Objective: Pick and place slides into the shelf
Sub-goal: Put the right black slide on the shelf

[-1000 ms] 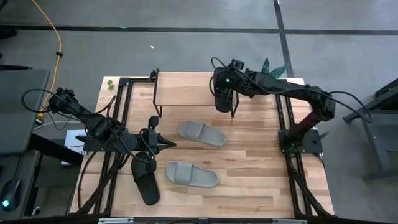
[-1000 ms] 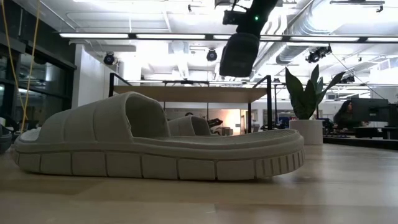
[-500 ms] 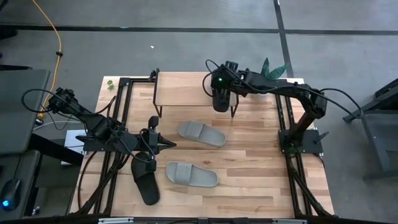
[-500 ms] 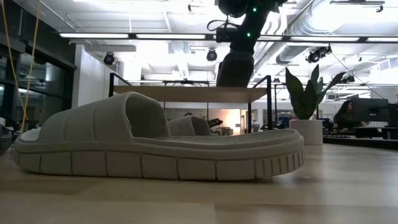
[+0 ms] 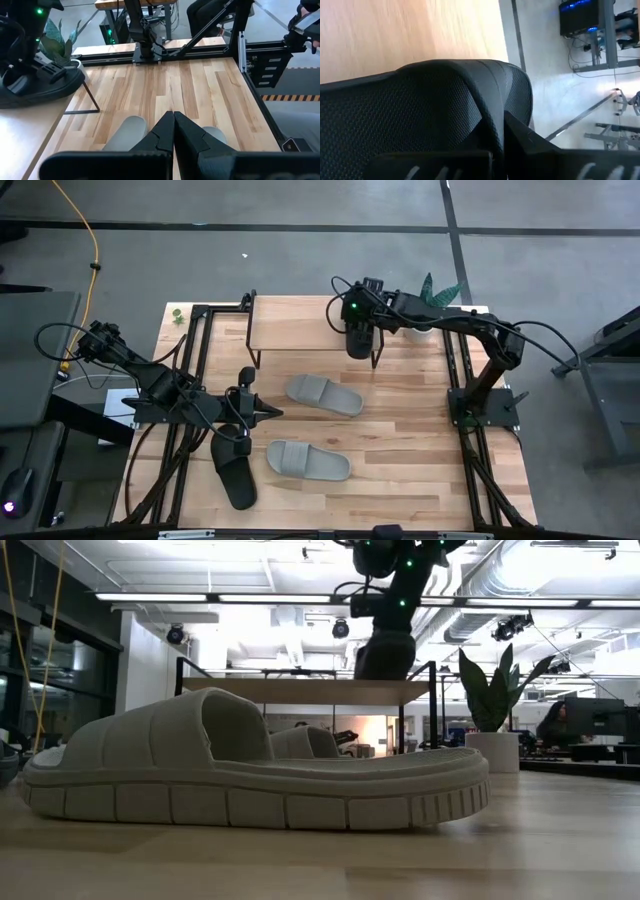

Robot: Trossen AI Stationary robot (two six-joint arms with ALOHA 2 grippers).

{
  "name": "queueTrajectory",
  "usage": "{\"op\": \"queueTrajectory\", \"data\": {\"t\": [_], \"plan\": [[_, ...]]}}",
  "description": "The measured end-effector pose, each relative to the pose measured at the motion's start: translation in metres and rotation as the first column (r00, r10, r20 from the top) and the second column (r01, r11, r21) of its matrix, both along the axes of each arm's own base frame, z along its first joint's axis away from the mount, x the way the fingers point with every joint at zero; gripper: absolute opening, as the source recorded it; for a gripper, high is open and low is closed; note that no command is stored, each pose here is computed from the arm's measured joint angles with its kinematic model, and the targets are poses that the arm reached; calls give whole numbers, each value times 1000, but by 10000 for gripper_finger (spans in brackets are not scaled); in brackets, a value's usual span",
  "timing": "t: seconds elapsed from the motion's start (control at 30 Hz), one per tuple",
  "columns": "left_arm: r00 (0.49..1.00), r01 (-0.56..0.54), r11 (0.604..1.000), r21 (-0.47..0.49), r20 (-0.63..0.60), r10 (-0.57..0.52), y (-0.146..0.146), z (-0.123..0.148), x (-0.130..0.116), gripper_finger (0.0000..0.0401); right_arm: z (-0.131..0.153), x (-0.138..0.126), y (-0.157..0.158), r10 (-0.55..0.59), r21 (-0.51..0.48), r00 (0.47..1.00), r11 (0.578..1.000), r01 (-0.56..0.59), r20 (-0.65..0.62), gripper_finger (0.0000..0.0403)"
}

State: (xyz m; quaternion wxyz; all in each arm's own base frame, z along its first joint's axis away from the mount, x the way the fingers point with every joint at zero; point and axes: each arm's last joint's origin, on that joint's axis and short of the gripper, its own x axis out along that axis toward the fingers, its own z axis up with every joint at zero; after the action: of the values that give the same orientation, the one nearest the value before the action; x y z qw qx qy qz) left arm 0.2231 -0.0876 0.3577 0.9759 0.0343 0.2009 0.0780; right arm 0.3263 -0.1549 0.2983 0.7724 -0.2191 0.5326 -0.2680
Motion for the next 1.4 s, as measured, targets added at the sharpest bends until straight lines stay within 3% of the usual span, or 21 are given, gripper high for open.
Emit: {"op": "queueTrajectory", "data": {"t": [0.3, 1.13, 1.4], "plan": [[1000, -1, 1000, -1, 0, 1, 0, 0, 0, 1, -3, -6, -2, -17, 21, 998, 1000, 18, -55, 0], [1000, 10, 1000, -6, -6, -10, -1, -1, 1, 1, 0, -13, -23, -45, 30, 999, 999, 45, -4, 0], [1000, 10, 1000, -4, -11, -10, -1, -1, 1, 1, -3, -17, -23, -53, 49, 998, 997, 55, -41, 0]]}}
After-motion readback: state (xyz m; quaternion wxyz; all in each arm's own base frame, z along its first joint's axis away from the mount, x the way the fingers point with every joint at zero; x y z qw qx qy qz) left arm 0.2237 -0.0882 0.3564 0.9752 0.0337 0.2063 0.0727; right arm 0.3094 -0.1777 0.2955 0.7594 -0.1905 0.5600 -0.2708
